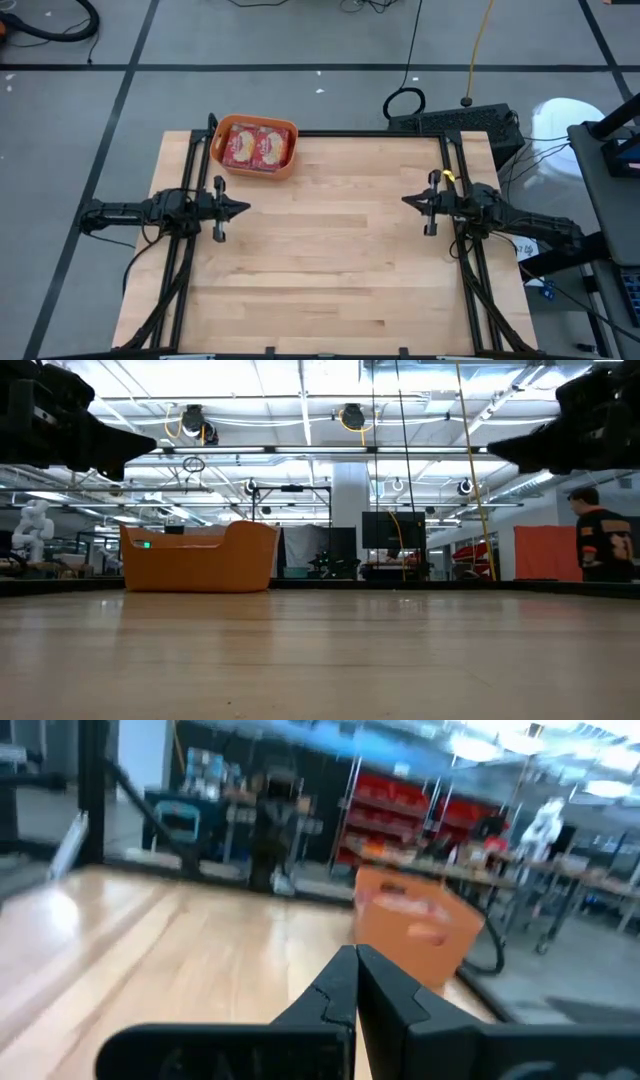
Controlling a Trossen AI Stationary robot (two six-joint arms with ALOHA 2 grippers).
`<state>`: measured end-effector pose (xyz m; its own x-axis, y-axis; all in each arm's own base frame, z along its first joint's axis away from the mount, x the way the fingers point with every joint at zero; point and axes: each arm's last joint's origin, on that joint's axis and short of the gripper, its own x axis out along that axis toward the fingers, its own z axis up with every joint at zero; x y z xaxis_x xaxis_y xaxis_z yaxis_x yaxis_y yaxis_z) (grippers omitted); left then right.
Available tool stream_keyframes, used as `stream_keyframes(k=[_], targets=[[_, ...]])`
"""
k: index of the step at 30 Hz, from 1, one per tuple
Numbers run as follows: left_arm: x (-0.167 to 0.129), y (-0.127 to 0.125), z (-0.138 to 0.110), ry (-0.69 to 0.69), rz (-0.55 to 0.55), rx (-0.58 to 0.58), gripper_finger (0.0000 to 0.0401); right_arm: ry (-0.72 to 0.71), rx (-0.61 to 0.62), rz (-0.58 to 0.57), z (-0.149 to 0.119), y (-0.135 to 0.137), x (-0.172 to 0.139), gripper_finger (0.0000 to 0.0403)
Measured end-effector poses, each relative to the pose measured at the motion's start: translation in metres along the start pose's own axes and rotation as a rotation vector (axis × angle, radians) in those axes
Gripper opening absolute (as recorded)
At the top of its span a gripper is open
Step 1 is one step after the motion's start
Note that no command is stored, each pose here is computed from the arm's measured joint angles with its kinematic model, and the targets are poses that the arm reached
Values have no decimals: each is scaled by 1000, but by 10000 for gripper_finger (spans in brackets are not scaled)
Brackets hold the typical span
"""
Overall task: Sort popcorn bags into baskets
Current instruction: Return to Home Position
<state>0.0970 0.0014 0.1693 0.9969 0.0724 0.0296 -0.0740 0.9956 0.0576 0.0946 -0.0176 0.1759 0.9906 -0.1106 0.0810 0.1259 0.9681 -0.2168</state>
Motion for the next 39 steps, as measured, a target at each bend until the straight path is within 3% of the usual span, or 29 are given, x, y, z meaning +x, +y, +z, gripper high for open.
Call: stream_keyframes(k=[14,27,32,39], targets=[[0,0,0,1,1,7,3,37,197,73,-2,9,0,0],[0,4,-1,7,37,-12,3,34,212,149,-1,15,0,0],[0,6,-2,15,-4,-33,3,39,180,100,-2,14,0,0],[0,5,-2,13,-27,-31,3,30,265,89,-1,14,0,0]])
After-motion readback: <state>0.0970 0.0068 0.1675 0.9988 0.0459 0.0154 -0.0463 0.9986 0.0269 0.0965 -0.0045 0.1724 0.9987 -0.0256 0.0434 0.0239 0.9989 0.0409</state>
